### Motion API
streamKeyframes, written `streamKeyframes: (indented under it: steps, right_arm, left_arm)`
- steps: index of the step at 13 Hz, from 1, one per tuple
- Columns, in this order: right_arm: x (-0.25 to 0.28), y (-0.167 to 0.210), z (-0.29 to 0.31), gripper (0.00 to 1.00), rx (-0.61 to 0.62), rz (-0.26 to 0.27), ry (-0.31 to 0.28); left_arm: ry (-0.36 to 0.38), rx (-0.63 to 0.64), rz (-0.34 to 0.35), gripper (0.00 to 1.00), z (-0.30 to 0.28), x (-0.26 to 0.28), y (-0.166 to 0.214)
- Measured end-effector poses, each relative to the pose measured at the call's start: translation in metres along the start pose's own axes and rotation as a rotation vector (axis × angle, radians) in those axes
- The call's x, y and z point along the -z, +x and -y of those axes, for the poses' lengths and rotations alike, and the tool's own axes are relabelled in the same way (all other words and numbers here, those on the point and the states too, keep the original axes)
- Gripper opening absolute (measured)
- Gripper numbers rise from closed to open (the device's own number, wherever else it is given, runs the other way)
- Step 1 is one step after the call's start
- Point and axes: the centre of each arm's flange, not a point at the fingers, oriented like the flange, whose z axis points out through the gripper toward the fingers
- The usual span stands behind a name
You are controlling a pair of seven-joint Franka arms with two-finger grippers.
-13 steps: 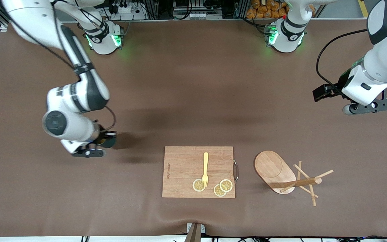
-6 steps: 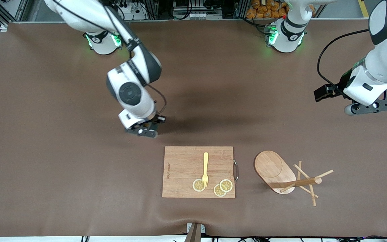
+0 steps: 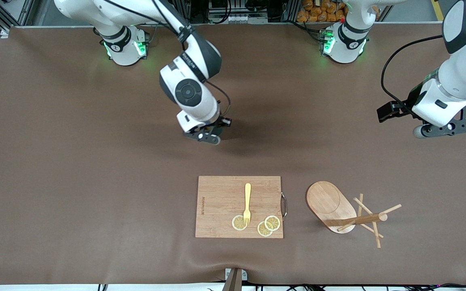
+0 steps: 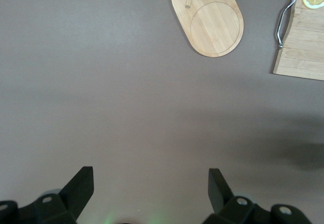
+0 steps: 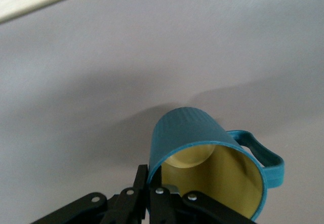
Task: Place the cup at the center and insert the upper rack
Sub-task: 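Carry the teal mug with the right gripper toward the table middle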
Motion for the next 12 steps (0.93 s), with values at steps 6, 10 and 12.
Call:
streamKeyframes:
  steps: [6, 10, 12]
  right_arm:
    - [-0.049, -0.057, 0.041, 0.05, -0.039, -0.016, 0.018]
    - [-0.066, -0.072, 0.048, 0.05, -0.073, -0.011, 0.004]
    - [-0.067, -0.071, 0.047, 0.05, -0.109, -0.011, 0.001]
  left_arm:
    - [0.000, 0.002, 0.000, 1.00, 0.001, 0.000, 0.000]
    - [-0.001, 0.004, -0.001, 1.00, 0.002, 0.000, 0.001]
    - [-0.001, 0.006, -0.002, 1.00, 0.003, 0.001, 0.001]
